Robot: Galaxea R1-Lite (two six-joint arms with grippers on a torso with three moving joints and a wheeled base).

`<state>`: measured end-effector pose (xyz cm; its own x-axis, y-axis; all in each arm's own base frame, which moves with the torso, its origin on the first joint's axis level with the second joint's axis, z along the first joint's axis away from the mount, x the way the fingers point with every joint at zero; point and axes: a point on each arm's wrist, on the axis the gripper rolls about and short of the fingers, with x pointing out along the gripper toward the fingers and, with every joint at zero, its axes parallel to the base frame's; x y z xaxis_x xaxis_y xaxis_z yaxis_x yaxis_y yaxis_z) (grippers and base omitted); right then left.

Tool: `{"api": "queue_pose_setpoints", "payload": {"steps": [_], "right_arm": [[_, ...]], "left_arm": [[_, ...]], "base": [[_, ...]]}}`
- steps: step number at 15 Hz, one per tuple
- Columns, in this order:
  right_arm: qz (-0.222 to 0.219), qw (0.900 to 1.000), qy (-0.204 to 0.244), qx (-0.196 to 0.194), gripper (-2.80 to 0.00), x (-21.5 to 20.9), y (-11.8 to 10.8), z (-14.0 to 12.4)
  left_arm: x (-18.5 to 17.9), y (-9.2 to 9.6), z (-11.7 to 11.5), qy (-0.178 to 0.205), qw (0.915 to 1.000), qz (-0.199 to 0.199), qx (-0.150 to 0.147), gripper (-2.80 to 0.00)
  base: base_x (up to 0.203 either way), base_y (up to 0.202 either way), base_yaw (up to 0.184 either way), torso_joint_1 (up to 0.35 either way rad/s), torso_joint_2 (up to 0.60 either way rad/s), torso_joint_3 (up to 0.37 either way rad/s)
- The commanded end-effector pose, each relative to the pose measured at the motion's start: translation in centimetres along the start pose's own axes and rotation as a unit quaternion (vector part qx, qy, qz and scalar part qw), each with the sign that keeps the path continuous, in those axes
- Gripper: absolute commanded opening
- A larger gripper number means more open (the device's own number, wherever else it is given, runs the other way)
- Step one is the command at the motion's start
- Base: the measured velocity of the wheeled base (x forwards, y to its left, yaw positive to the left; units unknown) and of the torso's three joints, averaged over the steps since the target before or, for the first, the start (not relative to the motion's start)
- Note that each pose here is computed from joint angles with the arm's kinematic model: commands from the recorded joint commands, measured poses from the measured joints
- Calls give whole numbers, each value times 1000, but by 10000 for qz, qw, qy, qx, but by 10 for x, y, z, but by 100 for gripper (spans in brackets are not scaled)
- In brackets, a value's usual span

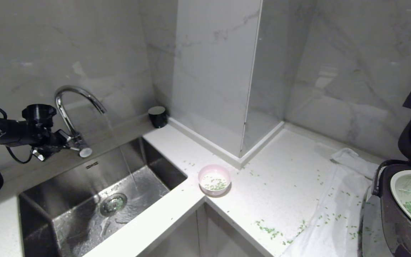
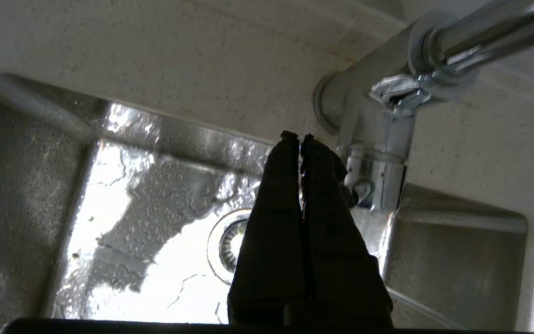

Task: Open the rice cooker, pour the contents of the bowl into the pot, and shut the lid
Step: Turn off the tap

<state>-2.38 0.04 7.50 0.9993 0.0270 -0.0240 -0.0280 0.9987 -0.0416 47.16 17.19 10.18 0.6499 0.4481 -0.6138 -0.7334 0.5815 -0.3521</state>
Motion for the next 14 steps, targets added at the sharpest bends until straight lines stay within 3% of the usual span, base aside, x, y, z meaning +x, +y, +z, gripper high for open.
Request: {"api": "queue_pose_setpoints", "payload": {"steps": [1,3,6,10,14], "right_arm": [[3,10000,-5,-4,-280,0,0,0],[3,10000,-5,-4,-280,0,0,0],[3,10000,1,-4,-280,0,0,0],[3,10000,-5,-4,-280,0,0,0],[3,10000,-5,-4,-280,0,0,0]], "left_arm": [[-6,2,-1,92,9999,46,3,-280],[-16,4,-7,324,9994,68,90,-280],[-29,-6,-12,637,9973,-327,170,-280],[-20,-14,-12,558,9974,-443,101,-280],[-5,-6,-10,512,9981,-335,61,-280]], "base": [[0,0,0,0,0,0],[0,0,0,0,0,0],[0,0,0,0,0,0],[0,0,0,0,0,0],[0,0,0,0,0,0]]}}
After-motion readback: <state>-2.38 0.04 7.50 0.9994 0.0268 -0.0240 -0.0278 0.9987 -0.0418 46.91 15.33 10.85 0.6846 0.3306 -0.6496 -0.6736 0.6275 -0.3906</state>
